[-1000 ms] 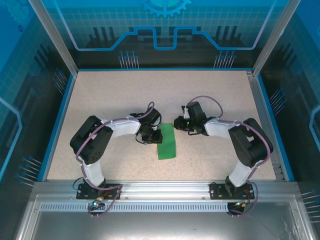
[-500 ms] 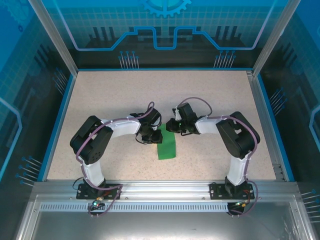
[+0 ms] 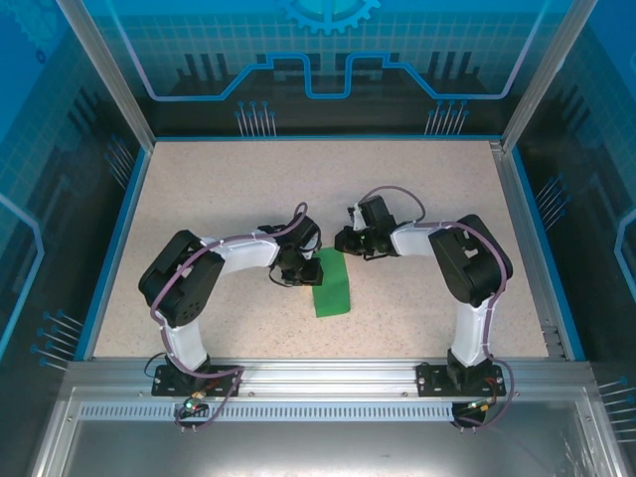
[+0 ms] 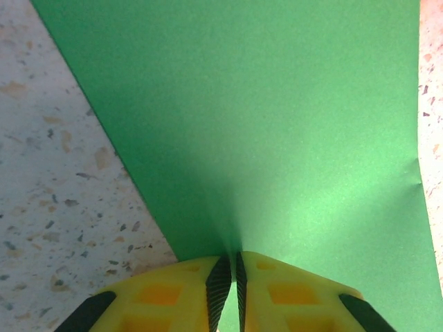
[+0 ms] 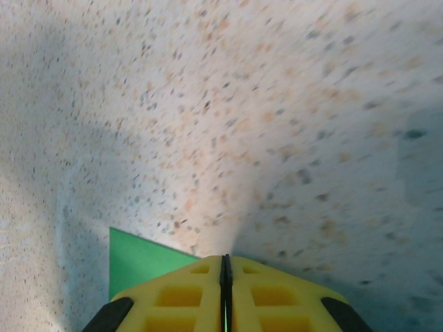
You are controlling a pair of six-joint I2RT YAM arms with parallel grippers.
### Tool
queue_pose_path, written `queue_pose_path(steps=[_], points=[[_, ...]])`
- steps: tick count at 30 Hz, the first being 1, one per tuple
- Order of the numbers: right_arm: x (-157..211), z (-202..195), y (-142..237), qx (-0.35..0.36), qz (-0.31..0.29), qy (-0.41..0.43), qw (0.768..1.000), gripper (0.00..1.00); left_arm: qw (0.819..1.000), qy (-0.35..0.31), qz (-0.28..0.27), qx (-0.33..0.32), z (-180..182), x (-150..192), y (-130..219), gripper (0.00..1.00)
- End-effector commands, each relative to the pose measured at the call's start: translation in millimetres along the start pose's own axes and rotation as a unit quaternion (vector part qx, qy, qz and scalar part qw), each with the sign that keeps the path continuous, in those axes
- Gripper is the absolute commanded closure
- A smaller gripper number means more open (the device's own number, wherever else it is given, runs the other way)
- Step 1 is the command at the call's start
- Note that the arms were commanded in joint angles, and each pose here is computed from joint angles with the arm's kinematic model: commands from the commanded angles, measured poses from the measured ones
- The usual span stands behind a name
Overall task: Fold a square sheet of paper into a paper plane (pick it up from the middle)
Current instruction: Fold the square sheet of paper in half at the center of the table.
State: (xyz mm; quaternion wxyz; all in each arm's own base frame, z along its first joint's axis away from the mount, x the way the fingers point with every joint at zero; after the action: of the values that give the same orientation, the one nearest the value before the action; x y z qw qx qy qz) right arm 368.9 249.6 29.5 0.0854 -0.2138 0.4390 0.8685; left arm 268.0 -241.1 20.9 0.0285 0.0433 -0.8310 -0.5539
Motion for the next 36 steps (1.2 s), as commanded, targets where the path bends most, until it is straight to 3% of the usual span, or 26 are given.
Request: queue_pose_path(steps=[1, 8, 15, 22, 36], points=[[-6.5, -28.3, 0.9, 0.040, -0.004, -0.001, 0.999, 0.89, 0.982, 0.030, 0.066, -0.176, 89.9, 43.6, -25.2, 0.81], [-8.5, 9.8, 32.9, -0.012, -0.030, 0.015, 0.999, 0.89, 0.983, 0.034, 0.065, -0.169, 85.4, 40.7, -26.7, 0.80], [37.1, 51.0, 41.9, -0.060, 0.014, 0.024, 0.998, 0.89, 0.983, 0.029, 0.070, -0.168, 82.2, 36.9, -30.3, 0.80], [76.2, 50.5, 34.7, -0.059, 0.073, 0.025, 0.995, 0.89, 0.983, 0.026, 0.074, -0.167, 80.8, 35.9, -32.4, 0.80], [111.9, 38.9, 27.1, -0.056, 0.144, 0.049, 0.987, 0.89, 0.981, 0.022, 0.080, -0.176, 83.7, 36.3, -34.2, 0.81]])
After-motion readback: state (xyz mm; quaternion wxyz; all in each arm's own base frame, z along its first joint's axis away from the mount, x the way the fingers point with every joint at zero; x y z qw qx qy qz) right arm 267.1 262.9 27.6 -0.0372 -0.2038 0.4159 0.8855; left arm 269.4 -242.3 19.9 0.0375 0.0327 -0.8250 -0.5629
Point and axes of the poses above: each hand's point on the last joint's axis, 136 mm out from that joint toward the fingers, its own y axis back along the fingers, its own z axis along the line the jaws close on, x = y × z, the point moved 2 cm from there along y, back along the fingers, and after that the axes turned 11 degrees about y, right-handed, at the moved point
